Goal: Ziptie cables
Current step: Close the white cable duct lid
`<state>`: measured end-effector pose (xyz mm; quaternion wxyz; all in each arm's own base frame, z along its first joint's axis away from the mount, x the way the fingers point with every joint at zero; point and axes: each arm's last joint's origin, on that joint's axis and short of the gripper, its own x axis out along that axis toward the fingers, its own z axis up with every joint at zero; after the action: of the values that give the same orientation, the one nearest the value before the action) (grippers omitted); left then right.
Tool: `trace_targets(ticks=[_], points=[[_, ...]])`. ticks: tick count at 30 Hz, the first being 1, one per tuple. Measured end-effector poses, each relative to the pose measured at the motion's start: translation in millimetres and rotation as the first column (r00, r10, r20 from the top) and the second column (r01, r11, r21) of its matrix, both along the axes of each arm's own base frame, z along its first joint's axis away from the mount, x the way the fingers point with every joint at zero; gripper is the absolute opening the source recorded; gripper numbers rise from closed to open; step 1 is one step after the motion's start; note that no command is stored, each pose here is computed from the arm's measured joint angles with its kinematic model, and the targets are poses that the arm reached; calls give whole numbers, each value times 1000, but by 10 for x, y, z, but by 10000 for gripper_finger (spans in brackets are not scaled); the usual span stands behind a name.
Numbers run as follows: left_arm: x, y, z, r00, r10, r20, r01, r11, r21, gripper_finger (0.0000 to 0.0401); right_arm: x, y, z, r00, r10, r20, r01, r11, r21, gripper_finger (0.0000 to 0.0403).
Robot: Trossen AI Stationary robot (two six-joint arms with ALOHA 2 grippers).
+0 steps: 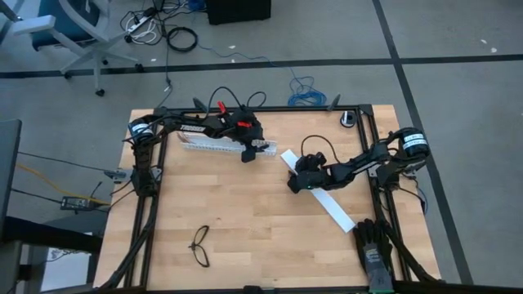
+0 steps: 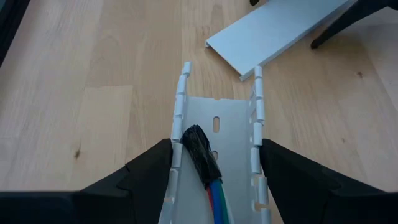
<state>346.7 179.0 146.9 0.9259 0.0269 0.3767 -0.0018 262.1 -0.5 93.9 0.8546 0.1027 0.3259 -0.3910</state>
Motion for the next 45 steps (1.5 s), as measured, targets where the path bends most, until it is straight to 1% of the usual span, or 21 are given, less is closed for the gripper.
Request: trace_targets(ticks=[2,5,10,15,18,21,26,31,34,37,41,45], points=[[1,0,0,1000,2,2,-2,1000,-1,254,-17,-11,-14,1000,-18,8,18,1000,13,335],[1,1,0,1000,2,3,-2,1000,-1,254,-30,-34,-31,1000,-15,4,15,999,40,320],[1,-2,1,1000,12,6,-12,1000,-23,254,-44,-69,-49,1000,-4,0,4,997,75,282],[-3,-7,-5,1000,1,5,0,999,-43,254,-35,-78,-46,999,32,-9,-31,998,62,237],[-7,-12,-8,1000,-7,1,7,999,-48,254,-30,-78,-44,999,52,-17,-51,997,54,221],[-14,-22,-12,1000,-22,-3,22,998,-67,254,-28,-77,-38,997,70,-23,-69,997,47,223],[-26,-89,-33,996,-89,-27,86,991,-98,254,-22,-72,30,993,115,-21,-115,993,24,245],[-8,-175,-48,992,-117,-49,111,988,-106,254,-33,-66,123,982,183,-37,-183,983,-2,233],[12,-237,-56,989,-135,-58,129,986,-108,254,-33,-61,162,975,221,-39,-221,975,-1,223],[22,-275,-61,987,-146,-63,138,984,-111,254,-36,-56,213,972,233,-19,-233,973,1,223],[35,-305,-65,986,-152,-66,145,984,-108,254,-33,-43,303,969,249,14,-248,969,-17,235],[42,-324,-69,986,-154,-70,146,984,-104,254,-32,-28,398,957,286,51,-285,958,-21,235]])
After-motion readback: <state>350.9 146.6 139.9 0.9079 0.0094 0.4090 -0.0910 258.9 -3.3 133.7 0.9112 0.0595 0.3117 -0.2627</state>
